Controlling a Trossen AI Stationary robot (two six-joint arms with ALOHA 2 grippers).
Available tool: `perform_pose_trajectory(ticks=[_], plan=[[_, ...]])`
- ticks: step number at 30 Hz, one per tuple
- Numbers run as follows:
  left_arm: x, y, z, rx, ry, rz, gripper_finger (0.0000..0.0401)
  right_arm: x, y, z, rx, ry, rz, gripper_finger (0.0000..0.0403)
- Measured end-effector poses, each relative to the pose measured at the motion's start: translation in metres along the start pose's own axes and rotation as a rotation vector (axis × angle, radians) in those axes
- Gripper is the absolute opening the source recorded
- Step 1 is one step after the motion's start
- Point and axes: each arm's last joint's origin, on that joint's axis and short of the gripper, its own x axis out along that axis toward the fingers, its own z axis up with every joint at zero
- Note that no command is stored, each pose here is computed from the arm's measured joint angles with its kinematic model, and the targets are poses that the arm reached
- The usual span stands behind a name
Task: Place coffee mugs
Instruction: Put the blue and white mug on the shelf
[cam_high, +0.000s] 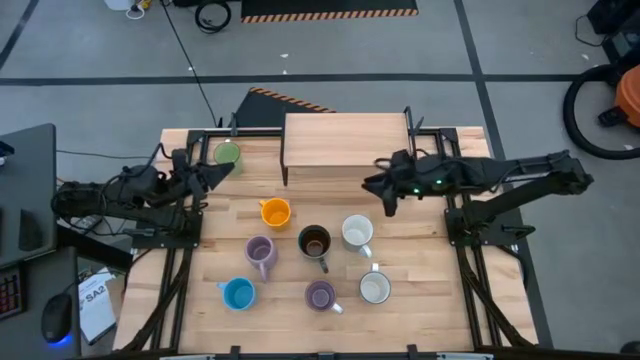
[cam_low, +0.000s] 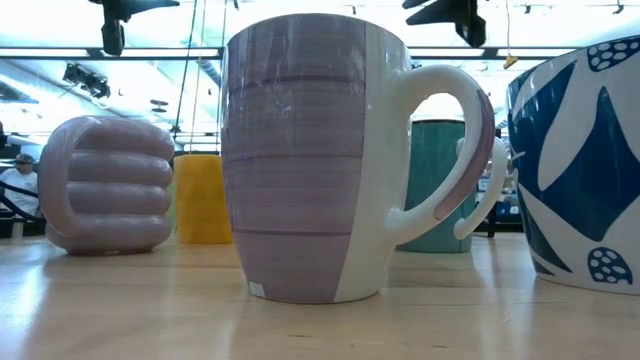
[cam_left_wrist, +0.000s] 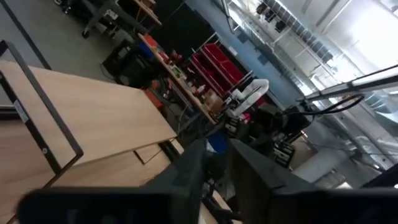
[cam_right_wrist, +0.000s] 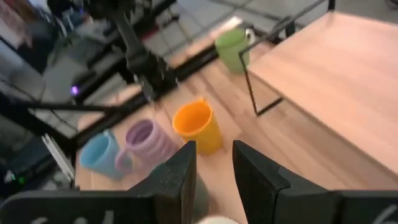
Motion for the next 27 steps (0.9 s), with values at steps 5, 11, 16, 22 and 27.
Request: perform_pose_trajectory(ticks=[5, 11, 16, 22, 27], plan=[[0.000, -0.003, -0.001, 0.024, 0.049, -0.066, 0.0142, 0.016, 0.010, 0.001, -0.043, 0.167, 0.007, 0.0126], [0.001, -0.003, -0.003, 0.033, 0.087, -0.093, 0.0146, 0.036, 0.028, -0.002, -0.196, 0.373, -0.012, 0.0172], [0.003, -0.009, 0.001, 0.077, 0.135, -0.045, 0.0146, 0.050, 0.044, -0.005, -0.332, 0.510, -0.032, 0.0209], [0.011, -0.035, 0.018, 0.252, 0.243, 0.019, 0.0146, 0.070, 0.057, -0.011, -0.412, 0.640, -0.068, 0.0231], [0.012, -0.054, 0.034, 0.384, 0.332, 0.058, 0.0146, 0.085, 0.064, -0.027, -0.439, 0.715, -0.076, 0.0236]])
